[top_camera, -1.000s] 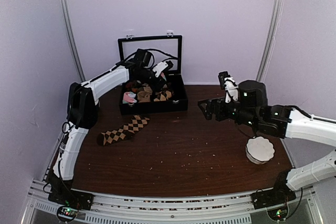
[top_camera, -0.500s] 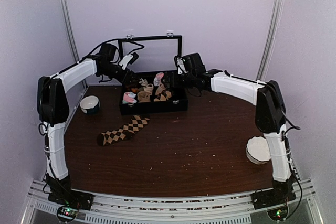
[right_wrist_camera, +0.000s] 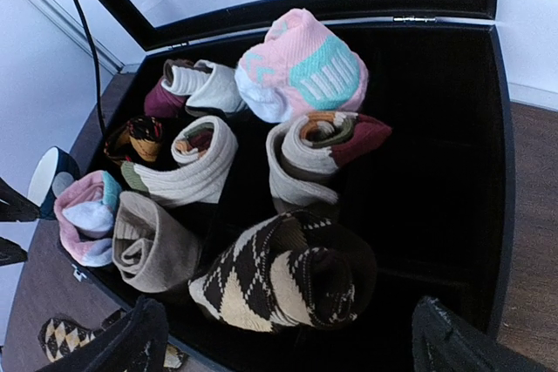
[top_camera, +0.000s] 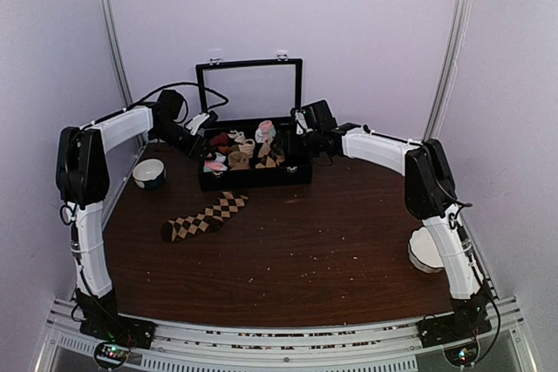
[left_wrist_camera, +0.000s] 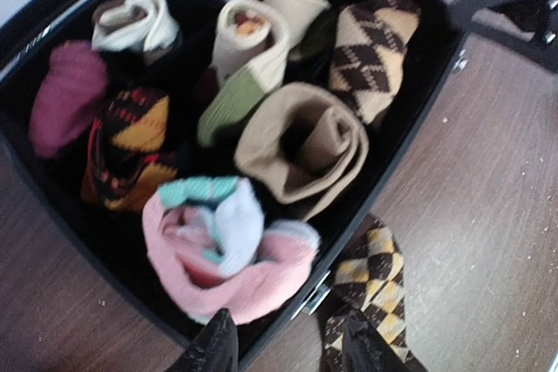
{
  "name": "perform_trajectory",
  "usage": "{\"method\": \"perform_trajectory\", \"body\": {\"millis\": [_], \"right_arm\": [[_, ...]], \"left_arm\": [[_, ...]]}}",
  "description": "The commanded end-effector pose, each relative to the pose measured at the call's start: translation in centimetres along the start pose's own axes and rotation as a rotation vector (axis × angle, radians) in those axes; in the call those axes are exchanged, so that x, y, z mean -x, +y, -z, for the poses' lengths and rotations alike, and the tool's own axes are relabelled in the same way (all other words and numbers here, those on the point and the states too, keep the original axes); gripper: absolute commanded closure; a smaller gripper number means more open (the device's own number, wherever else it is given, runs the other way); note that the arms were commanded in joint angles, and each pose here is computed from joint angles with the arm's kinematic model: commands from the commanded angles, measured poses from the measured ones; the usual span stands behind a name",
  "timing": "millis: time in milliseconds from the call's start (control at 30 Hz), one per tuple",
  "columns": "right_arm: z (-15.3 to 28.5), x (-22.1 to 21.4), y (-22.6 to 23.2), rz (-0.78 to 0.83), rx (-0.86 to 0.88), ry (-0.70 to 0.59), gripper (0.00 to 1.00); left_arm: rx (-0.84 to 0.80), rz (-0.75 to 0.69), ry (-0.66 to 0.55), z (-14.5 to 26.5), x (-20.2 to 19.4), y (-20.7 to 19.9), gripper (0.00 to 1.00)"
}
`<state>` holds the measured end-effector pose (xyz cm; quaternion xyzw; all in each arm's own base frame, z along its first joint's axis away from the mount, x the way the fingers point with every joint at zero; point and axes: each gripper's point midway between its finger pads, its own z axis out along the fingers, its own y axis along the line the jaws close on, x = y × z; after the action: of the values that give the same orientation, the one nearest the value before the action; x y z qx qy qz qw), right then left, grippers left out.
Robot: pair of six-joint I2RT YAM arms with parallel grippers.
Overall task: Roll the socks
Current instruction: Adjust the pair of socks at the center of the board.
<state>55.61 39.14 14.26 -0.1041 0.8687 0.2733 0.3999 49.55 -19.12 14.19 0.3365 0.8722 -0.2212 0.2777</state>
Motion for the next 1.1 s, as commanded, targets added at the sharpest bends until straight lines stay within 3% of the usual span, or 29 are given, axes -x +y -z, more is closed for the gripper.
{"method": "perform_trajectory", "body": {"millis": [0, 300, 767, 1067], "right_arm": [[-1.1, 0.6, 1.0, -0.036, 0.079, -0.014, 0.03], [-2.6, -0.1, 0.9, -0.081, 0.119, 0.005, 0.04], [-3.0, -0.4, 5.2, -0.146, 0.329, 0.013, 0.06], [-4.5, -2.1, 4.8, -0.216, 0.306, 0.050, 0.05]], "left_arm": [[0.059, 0.011, 0.007, 1.9, -0.8, 1.4, 0.57], [0.090, 0.069, 0.040, 2.9, -3.2, 2.9, 0.57], [0.109, 0.108, 0.061, 3.6, -4.7, 3.8, 0.57], [0.111, 0.128, 0.066, 3.7, -5.4, 4.4, 0.57]]}}
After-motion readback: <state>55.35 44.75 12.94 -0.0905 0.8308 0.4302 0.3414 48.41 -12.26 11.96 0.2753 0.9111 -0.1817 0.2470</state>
